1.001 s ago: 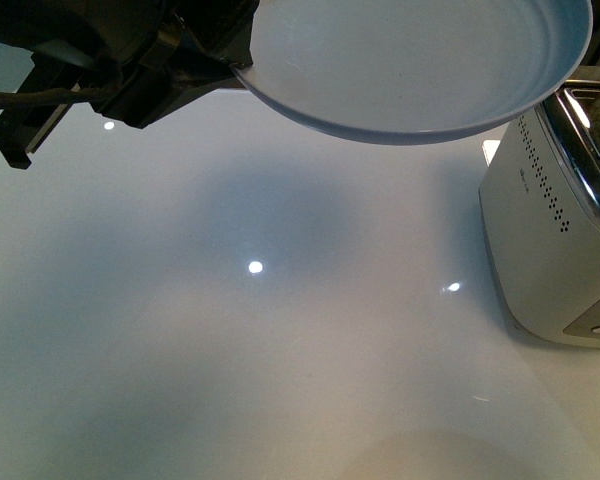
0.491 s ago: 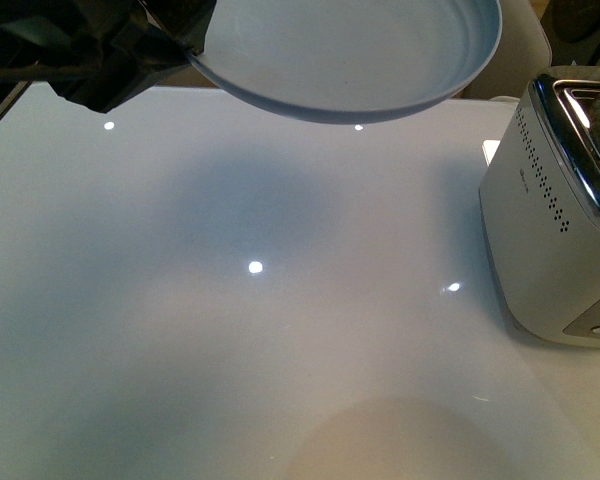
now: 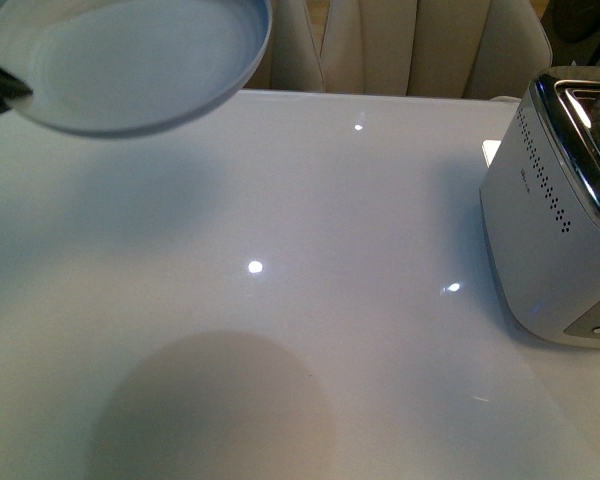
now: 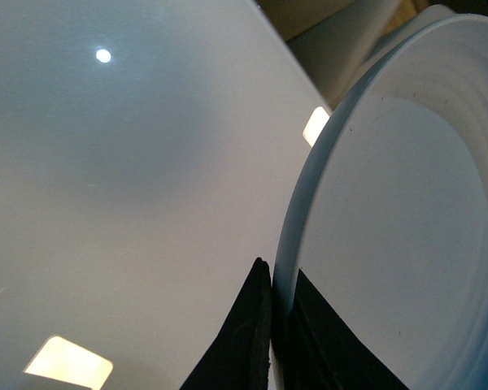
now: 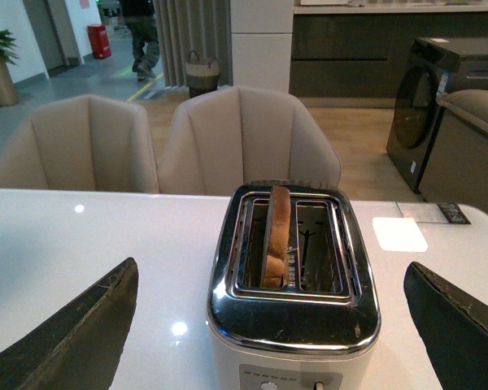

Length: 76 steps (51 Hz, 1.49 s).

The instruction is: Left arm holds plate, right arm toasts bread

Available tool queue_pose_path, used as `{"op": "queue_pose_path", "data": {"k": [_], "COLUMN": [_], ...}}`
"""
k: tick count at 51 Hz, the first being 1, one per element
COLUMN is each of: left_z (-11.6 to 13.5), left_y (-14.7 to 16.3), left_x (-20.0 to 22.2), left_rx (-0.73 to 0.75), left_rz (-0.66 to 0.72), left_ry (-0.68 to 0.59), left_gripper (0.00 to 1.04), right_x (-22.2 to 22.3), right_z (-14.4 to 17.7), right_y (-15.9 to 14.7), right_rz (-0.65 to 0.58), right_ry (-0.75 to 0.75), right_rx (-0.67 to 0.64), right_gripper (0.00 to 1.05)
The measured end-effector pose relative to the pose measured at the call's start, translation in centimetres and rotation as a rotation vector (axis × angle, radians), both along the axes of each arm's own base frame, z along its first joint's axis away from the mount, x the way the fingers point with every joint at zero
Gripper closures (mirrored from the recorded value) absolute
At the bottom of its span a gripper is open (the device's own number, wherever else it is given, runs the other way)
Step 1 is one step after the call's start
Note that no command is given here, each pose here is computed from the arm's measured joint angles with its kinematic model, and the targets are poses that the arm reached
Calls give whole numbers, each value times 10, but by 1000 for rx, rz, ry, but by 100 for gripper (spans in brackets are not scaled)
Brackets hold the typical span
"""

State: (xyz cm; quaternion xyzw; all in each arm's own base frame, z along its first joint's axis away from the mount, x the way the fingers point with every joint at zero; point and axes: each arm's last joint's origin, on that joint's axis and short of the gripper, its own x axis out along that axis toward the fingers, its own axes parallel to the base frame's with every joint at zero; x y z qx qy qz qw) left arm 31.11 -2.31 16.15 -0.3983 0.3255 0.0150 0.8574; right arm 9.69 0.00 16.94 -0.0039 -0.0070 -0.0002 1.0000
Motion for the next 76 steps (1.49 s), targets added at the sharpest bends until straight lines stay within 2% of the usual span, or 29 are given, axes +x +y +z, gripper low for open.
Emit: {"op": "queue_pose_path", "data": {"k": [10, 15, 22, 27, 47, 67, 76], "left_z": [-49, -82, -124, -144, -186, -199, -198], "left_y": [45, 67, 84, 86, 80, 80, 80], "left_x": [-1, -4, -12, -14, -3, -7, -6], "left_rx": [50, 97, 133, 150, 145, 133, 121], "left_rz": [-13, -6, 5, -6, -31, -4, 18], "left_ry": [68, 133, 220, 246, 271, 299, 288], "left_gripper": [102, 102, 102, 102, 102, 102, 69], "right_x": [0, 0, 0, 0, 0, 0, 0], "right_z": [0, 0, 0, 0, 0, 0, 0], "right_y": [0, 0, 0, 0, 0, 0, 0], "right_rz": [0, 0, 0, 0, 0, 0, 0], "right_ry": [0, 0, 0, 0, 0, 0, 0], "right_rx": [0, 0, 0, 0, 0, 0, 0], "right_gripper": [9, 9, 9, 9, 9, 9, 9]}}
